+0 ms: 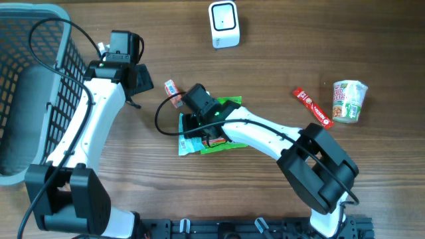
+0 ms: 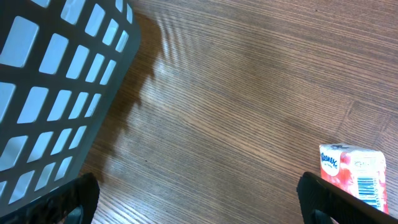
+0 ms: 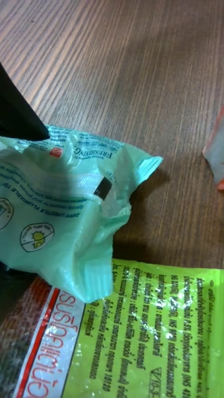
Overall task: Scan the item barcode
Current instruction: 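Reach the right gripper to the wipes pack and grasp it, then lift the wipes pack and pull it right with the right gripper, then hold the wipes pack up to the scanner with the right gripper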
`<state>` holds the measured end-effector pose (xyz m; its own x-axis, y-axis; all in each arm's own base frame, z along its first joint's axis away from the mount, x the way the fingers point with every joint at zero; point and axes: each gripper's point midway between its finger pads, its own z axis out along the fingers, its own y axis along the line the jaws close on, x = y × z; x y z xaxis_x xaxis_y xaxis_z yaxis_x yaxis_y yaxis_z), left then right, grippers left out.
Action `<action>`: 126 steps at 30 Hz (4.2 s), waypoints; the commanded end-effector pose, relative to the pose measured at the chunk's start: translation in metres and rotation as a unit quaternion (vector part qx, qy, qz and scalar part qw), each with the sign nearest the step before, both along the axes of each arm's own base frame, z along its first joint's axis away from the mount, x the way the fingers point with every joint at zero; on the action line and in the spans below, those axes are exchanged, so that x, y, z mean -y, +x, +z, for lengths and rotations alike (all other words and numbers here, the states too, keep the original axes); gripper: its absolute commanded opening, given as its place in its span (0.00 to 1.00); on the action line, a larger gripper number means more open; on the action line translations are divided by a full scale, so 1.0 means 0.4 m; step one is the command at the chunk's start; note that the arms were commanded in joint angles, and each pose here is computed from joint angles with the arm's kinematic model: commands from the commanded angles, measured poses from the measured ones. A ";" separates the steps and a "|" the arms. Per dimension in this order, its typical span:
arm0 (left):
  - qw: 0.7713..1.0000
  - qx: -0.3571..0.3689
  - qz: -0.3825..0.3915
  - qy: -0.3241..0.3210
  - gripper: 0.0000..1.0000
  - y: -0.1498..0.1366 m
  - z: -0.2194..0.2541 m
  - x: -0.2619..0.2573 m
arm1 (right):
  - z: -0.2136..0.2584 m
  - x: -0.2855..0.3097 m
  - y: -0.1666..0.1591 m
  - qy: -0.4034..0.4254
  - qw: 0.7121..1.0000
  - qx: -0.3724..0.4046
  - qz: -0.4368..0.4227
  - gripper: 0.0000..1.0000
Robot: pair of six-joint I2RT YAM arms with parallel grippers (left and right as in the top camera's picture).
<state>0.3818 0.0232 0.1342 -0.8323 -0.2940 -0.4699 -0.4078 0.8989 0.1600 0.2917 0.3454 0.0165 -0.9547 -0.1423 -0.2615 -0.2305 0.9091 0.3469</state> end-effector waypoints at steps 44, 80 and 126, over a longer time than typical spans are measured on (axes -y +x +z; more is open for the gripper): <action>1.000 0.001 -0.001 0.008 1.00 -0.001 0.006 -0.008 | 0.489 0.366 0.092 0.247 0.969 0.023 -0.010 0.04; 1.000 0.001 -0.001 0.008 1.00 -0.001 0.006 -0.008 | 0.851 0.594 0.358 -0.092 0.953 0.274 -0.089 0.04; 1.000 0.001 -0.001 0.008 1.00 -0.001 0.006 -0.008 | 0.692 0.278 0.570 -0.289 0.867 0.405 -0.017 0.04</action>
<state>0.3817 0.0232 0.1342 -0.8325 -0.2939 -0.4696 -0.4077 0.8989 0.1602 0.5502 0.2343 0.2287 -0.5120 -0.7108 -0.4823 -0.1599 0.6306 -0.7595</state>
